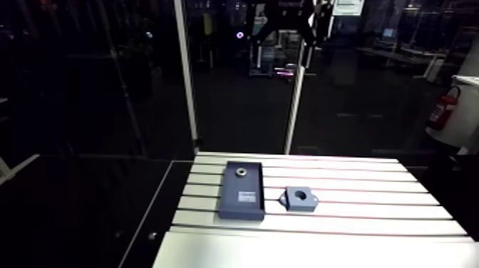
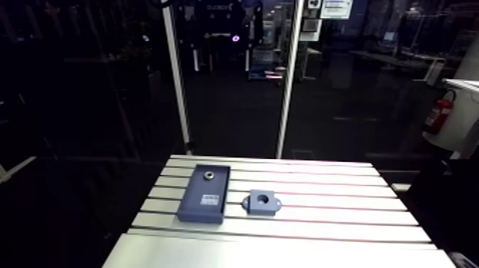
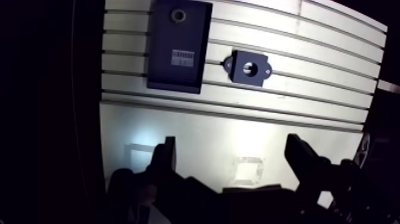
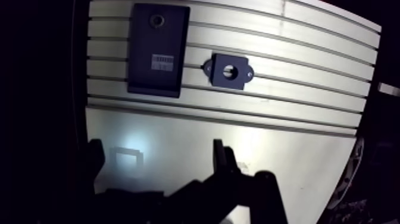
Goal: Pick up the bearing and press it into the housing until flush.
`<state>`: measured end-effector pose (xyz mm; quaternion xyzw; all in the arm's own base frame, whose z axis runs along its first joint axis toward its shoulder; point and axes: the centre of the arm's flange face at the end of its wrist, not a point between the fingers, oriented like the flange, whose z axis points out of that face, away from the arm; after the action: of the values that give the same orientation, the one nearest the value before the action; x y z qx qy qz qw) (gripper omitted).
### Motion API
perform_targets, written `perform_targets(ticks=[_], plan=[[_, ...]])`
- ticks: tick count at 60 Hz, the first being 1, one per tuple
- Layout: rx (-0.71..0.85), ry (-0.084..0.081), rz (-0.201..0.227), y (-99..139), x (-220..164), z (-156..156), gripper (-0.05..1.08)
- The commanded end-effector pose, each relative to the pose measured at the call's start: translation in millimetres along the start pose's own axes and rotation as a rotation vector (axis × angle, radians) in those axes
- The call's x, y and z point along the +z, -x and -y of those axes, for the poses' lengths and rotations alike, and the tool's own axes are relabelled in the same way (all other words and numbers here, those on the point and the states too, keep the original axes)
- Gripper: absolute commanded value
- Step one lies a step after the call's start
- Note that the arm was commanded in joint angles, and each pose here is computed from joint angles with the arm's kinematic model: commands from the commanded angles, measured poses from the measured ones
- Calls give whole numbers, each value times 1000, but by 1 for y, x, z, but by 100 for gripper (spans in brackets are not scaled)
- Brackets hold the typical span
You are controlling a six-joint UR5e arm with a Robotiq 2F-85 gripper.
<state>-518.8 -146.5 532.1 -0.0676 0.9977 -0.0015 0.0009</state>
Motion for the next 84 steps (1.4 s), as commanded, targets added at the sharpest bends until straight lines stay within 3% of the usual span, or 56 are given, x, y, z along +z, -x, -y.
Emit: perform_targets(ticks=[1,10,27,51,58,66,84], plan=[[-9,0,-1,-1,1,6,1],[-17,1,-15,-5,8,16,1],[-32,2,-34,-37,46,50,1],[24,5,-46,-73,101,52,1],[60,-6,-35,-85,121,53,1],[119,1,7,-99,152,52,1],[205,11,48,-114,193,51,1]])
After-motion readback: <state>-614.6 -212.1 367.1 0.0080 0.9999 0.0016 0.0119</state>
